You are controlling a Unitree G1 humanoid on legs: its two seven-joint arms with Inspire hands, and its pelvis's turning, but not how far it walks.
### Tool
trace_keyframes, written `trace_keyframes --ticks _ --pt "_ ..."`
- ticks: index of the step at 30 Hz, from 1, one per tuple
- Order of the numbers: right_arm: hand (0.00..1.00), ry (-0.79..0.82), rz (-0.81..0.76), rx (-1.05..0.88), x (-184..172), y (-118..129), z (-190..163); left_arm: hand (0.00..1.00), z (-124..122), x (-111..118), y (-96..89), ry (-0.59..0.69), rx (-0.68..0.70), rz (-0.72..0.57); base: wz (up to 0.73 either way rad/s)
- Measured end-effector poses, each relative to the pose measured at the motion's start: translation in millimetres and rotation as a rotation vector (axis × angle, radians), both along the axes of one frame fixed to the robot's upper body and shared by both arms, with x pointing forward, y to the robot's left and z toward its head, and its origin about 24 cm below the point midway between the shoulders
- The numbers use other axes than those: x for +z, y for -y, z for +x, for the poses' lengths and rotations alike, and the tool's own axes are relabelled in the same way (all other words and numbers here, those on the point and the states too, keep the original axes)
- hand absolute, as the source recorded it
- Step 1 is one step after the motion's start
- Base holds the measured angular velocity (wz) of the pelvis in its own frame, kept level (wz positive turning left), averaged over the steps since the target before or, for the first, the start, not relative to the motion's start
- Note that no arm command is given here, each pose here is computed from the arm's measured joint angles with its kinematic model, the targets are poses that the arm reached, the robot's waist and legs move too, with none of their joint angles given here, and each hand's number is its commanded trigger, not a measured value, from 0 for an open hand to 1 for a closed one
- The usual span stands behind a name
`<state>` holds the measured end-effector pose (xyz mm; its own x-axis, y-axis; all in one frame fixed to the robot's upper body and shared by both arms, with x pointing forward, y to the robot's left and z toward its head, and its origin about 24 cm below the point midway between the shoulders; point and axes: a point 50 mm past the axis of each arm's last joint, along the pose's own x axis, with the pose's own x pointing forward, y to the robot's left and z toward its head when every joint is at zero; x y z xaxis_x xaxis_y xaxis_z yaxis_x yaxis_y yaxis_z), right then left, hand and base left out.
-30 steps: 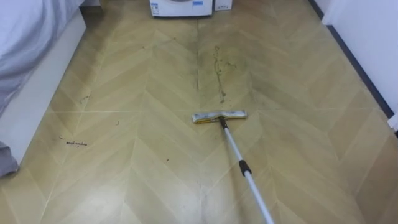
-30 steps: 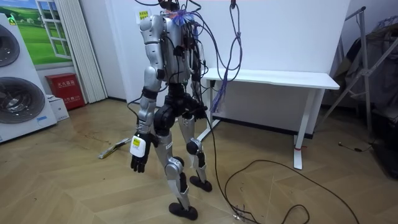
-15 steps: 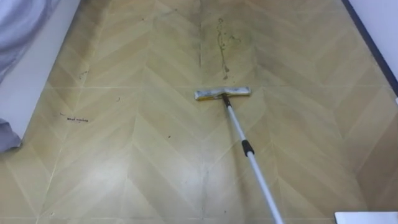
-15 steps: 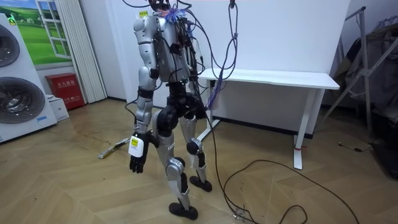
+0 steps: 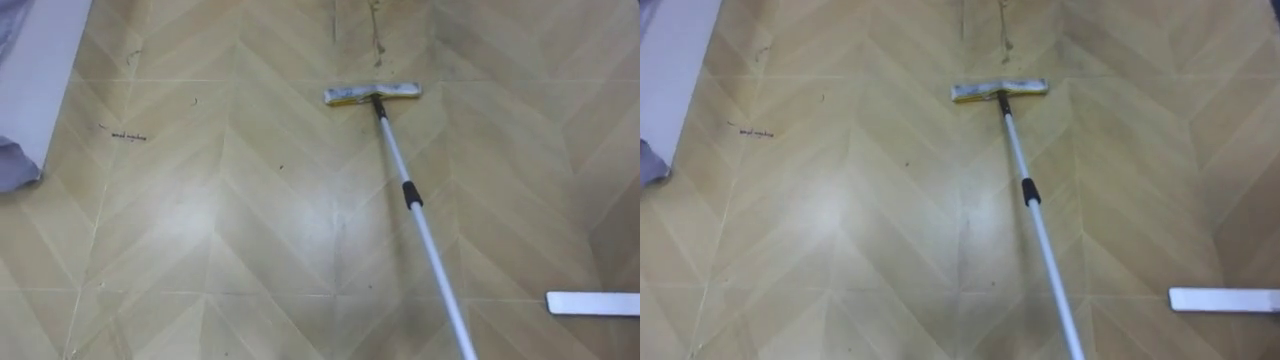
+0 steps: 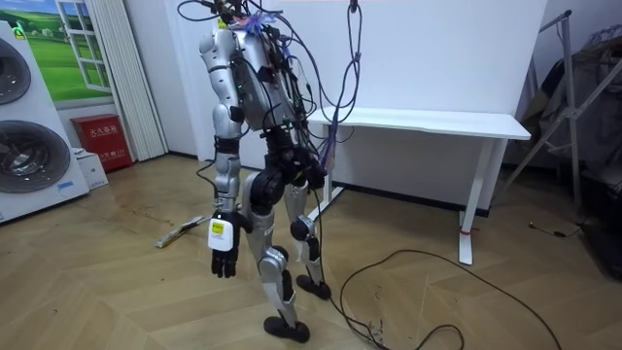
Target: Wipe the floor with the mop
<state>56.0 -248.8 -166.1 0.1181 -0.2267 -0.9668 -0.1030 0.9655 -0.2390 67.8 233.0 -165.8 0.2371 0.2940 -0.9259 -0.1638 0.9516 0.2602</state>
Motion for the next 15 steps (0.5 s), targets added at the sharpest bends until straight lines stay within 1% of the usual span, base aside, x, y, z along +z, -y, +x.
trace_keyframes --ticks 4,8,11,13,15 --pt "1.00 0.012 0.001 -0.034 0.3 0.5 1.2 0.00 -0.5 -0.4 1.2 -0.009 0.011 -0.008 0.07" --pt "1.00 0.011 0.008 -0.054 -0.1 -0.5 -0.3 0.00 -4.0 -1.8 4.2 -0.050 -0.018 -0.012 0.08" --pt "1.00 0.007 0.009 -0.066 -0.2 -0.7 -0.4 0.00 -5.0 -2.2 4.6 -0.058 -0.022 -0.011 0.15" --pt "1.00 -0.006 0.005 -0.069 -0.1 -1.0 0.7 0.00 -6.9 -2.6 4.1 -0.086 -0.032 -0.004 0.27" --pt "1.00 -0.009 0.011 -0.086 1.1 -1.1 9.0 0.00 -4.7 -2.0 2.3 -0.101 -0.054 0.005 0.20"
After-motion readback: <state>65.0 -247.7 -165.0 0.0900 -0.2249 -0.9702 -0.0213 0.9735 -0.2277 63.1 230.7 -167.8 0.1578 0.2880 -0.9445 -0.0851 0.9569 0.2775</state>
